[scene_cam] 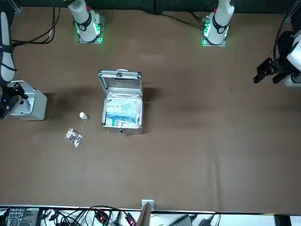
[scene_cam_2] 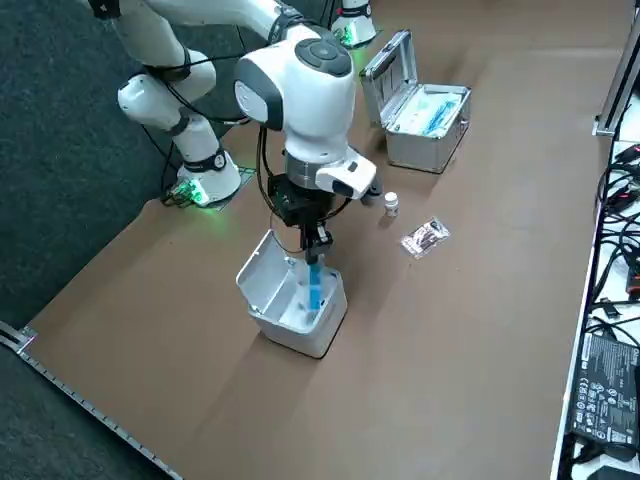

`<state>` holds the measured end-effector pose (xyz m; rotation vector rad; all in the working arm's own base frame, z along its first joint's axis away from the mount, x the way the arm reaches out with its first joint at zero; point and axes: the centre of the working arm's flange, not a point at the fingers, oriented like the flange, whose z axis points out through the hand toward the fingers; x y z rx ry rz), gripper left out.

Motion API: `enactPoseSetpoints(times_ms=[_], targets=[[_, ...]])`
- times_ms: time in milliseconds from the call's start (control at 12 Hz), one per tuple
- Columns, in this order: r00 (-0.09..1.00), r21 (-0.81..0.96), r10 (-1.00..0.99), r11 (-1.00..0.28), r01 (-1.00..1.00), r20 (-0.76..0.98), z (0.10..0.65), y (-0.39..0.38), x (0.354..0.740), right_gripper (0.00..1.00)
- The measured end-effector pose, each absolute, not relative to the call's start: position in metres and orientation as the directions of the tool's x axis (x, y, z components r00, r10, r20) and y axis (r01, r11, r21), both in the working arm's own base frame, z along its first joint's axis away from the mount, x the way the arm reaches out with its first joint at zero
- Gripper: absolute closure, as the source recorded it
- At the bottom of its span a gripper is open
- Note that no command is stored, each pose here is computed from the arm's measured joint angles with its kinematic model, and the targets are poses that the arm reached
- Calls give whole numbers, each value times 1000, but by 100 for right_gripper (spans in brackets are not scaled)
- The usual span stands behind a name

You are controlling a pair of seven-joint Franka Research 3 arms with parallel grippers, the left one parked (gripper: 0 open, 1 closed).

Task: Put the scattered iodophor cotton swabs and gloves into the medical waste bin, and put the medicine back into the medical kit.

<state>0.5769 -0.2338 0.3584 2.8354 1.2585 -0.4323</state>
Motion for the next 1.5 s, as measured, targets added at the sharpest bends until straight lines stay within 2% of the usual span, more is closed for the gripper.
enactPoseSetpoints(times_ms=[83, 167, 250, 333, 417, 500, 917, 1417, 1500], targets=[[635, -104, 730, -674, 732, -253, 357, -231, 578, 58], [634, -104, 731, -672, 734, -250, 358, -228, 580, 41], [645, -103, 726, -679, 726, -237, 360, -225, 582, 28], [667, -104, 714, -695, 711, -211, 362, -219, 585, 17], [692, -108, 700, -713, 693, -175, 365, -210, 591, 11], [719, -114, 681, -733, 671, -142, 368, -196, 597, 0], [866, -60, 496, -868, 492, -69, 363, -93, 634, 0], [986, -31, 148, -989, 146, -79, 291, 15, 656, 0], [997, -21, 12, -1000, 10, -74, 270, 46, 658, 1]])
